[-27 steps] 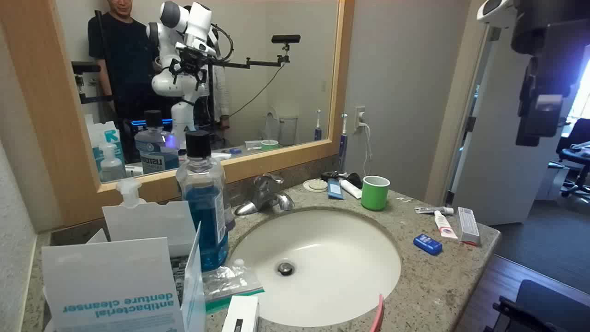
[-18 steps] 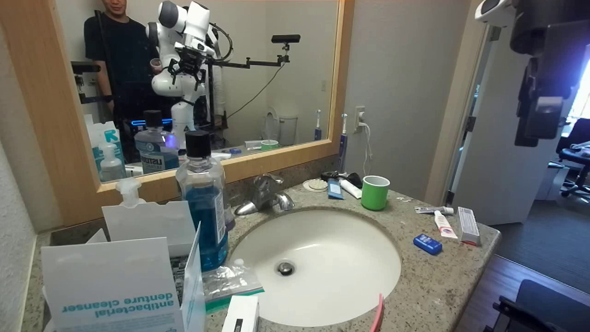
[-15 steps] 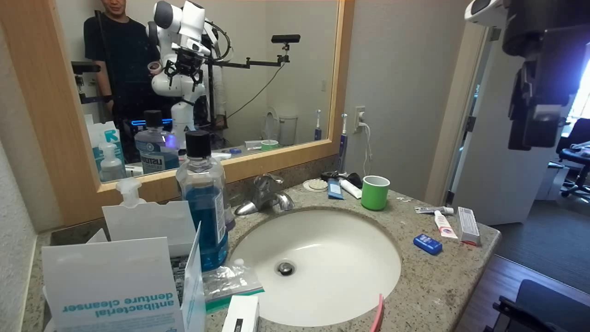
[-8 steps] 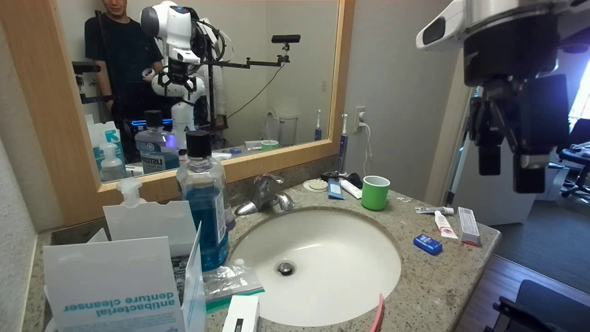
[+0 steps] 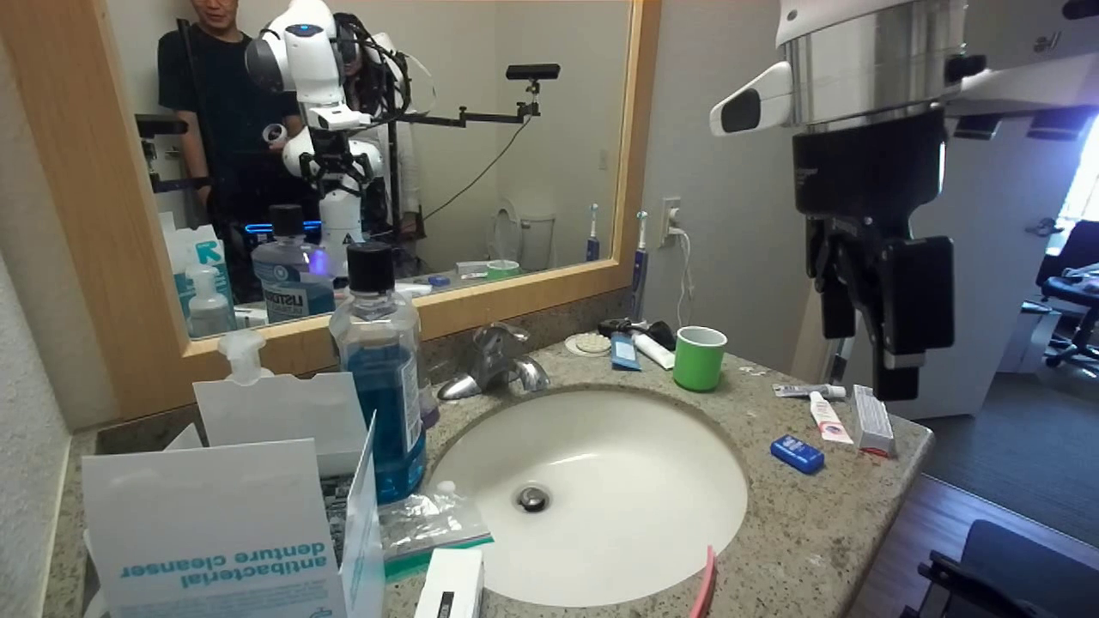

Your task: Put the toothbrush into the green cup

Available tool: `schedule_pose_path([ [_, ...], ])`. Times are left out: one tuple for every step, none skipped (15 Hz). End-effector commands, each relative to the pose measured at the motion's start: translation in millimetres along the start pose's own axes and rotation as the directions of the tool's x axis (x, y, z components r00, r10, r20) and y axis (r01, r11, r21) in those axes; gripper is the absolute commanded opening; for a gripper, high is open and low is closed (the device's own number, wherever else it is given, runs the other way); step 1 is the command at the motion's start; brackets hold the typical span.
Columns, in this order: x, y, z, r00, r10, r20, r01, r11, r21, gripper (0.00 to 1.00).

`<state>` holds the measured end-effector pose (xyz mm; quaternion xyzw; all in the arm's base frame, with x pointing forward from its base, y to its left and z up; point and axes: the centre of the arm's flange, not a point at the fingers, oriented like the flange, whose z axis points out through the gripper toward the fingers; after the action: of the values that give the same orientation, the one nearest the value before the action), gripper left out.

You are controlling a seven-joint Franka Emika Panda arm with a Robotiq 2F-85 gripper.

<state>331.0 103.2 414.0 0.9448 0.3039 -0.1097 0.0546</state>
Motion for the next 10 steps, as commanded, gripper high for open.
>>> schedule_pose_path([
  [0.1, 0.3, 0.5, 1.0, 0.0, 0.001, 0.0, 1.0, 0.001, 1.0],
  [0.1, 0.4, 0.4, 1.0, 0.0, 0.001, 0.0, 1.0, 0.001, 1.0],
  [-0.1, 0.6, 0.3, 1.0, 0.001, 0.0, -0.001, 1.0, 0.002, 1.0],
  [-0.2, 0.9, 0.3, 1.0, 0.001, 0.0, -0.001, 1.0, 0.002, 1.0],
  [-0.3, 1.1, 0.3, 1.0, 0.002, 0.0, -0.002, 1.0, 0.002, 1.0],
  [-1.0, -2.1, 2.5, 0.999, -0.044, 0.02, 0.045, 0.998, -0.054, 1.0],
  [-1.3, -4.4, 5.5, 0.995, -0.088, 0.047, 0.093, 0.991, -0.096, 1.0],
  [0.1, -8.4, 9.4, 0.988, -0.139, 0.066, 0.146, 0.982, -0.12, 1.0],
  [2.8, -13.0, 14.6, 0.98, -0.182, 0.081, 0.192, 0.971, -0.143, 1.0],
  [5.9, -16.8, 19.9, 0.969, -0.229, 0.095, 0.242, 0.958, -0.154, 1.0],
])
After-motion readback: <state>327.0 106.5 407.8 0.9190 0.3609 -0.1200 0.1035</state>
